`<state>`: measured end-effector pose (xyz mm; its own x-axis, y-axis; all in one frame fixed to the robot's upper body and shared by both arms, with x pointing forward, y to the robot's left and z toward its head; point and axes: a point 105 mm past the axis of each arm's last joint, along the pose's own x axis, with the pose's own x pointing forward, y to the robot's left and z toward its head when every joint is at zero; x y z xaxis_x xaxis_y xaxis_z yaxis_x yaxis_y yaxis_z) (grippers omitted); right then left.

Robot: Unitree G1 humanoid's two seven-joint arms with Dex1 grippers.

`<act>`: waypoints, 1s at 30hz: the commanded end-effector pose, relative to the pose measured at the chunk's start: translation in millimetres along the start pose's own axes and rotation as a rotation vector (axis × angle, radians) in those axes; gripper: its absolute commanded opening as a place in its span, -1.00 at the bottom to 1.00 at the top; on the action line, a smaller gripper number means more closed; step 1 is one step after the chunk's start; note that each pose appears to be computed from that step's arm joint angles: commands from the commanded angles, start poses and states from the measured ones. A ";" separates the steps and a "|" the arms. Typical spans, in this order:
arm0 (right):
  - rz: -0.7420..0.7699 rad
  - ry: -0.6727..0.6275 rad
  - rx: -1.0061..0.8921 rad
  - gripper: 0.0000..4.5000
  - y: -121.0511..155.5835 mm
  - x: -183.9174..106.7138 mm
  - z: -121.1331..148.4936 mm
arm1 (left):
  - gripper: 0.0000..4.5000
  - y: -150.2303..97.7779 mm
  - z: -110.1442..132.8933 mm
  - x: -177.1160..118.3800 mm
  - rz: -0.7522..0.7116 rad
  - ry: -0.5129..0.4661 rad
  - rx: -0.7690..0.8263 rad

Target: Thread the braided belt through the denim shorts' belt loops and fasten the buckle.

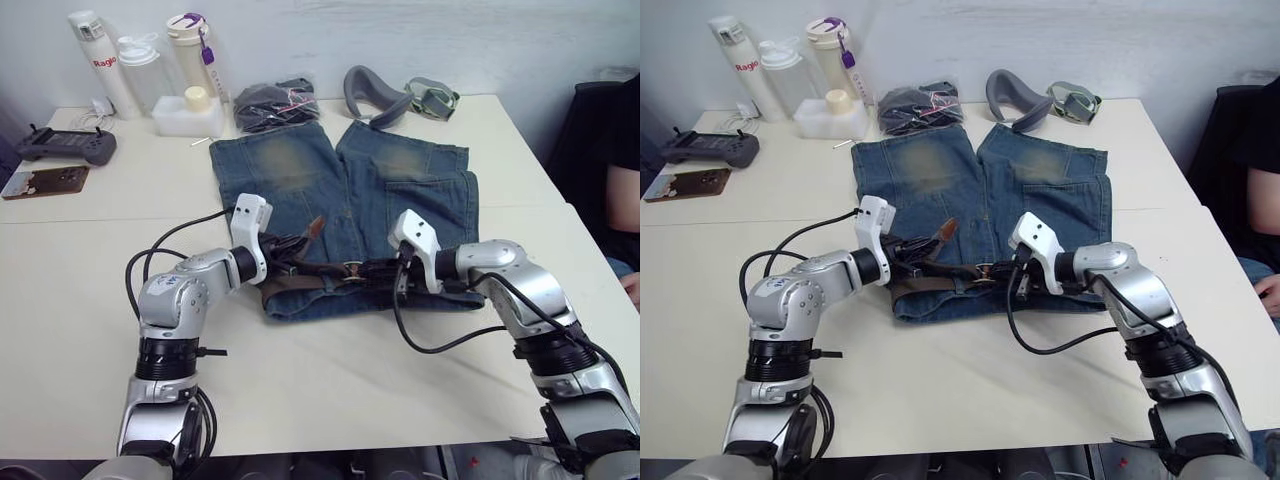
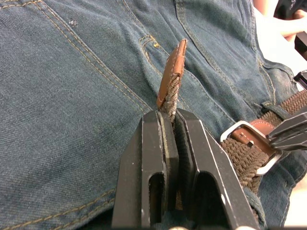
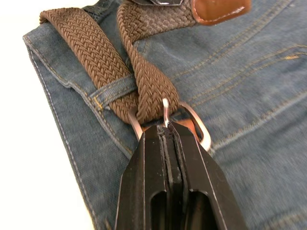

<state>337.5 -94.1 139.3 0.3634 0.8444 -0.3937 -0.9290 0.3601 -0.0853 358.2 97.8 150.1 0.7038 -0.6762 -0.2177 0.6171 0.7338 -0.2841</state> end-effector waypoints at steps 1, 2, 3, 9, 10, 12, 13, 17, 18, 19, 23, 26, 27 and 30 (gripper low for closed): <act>0.014 -0.044 0.017 -0.96 -3.1 5.6 5.0 | -1.00 -4.2 6.4 -4.5 0.000 -0.004 0.073; 0.015 -0.050 0.038 -0.96 -4.5 7.2 3.4 | -1.00 -5.0 5.8 -4.4 0.000 0.002 0.089; 0.017 -0.055 0.051 -0.96 -5.5 8.2 2.3 | -1.00 -5.7 5.5 -4.4 -0.001 0.005 0.098; 0.084 -0.040 0.100 -0.96 -4.5 8.6 -7.1 | -1.00 -7.2 3.4 -4.2 0.007 0.019 0.153; 0.100 -0.033 0.099 -0.96 -3.3 9.0 -8.0 | -1.00 -6.9 3.3 -4.2 0.008 0.018 0.154; 0.151 -0.016 0.128 -0.96 0.1 12.5 -11.1 | -1.00 -6.0 3.2 -3.5 0.013 0.016 0.157; 0.172 -0.012 0.146 -0.96 1.0 14.9 -12.9 | -1.00 -5.7 3.3 -3.0 0.014 0.015 0.159; 0.219 0.036 0.183 -0.96 -1.1 27.9 -24.9 | -1.00 -5.7 6.1 -1.1 0.022 -0.003 0.158; 0.232 0.051 0.186 -0.96 -0.9 30.2 -27.2 | -1.00 -6.2 6.2 -0.9 0.021 -0.005 0.157; 0.237 0.067 0.185 -0.96 -1.5 32.4 -29.0 | -1.00 -6.7 6.1 -0.9 0.021 -0.007 0.156; 0.249 0.073 0.166 -0.96 -6.8 33.3 -21.8 | -1.00 -7.5 3.9 -2.8 0.026 -0.012 0.147; 0.241 0.063 0.155 -0.96 -14.0 27.4 -11.2 | -1.00 -7.0 1.2 -4.9 0.034 -0.012 0.140; 0.240 0.064 0.148 -0.96 -15.2 25.8 -9.3 | -1.00 -6.9 0.6 -5.4 0.036 -0.012 0.138; 0.280 0.030 0.139 -0.96 -13.9 15.3 10.7 | -1.00 -7.0 -1.5 -5.6 0.039 -0.012 0.133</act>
<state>357.2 -77.7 129.0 0.0958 0.9036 -0.4174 -0.9690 0.1807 0.1687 352.3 97.3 142.0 0.7234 -0.6409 -0.2567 0.6203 0.7666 -0.1662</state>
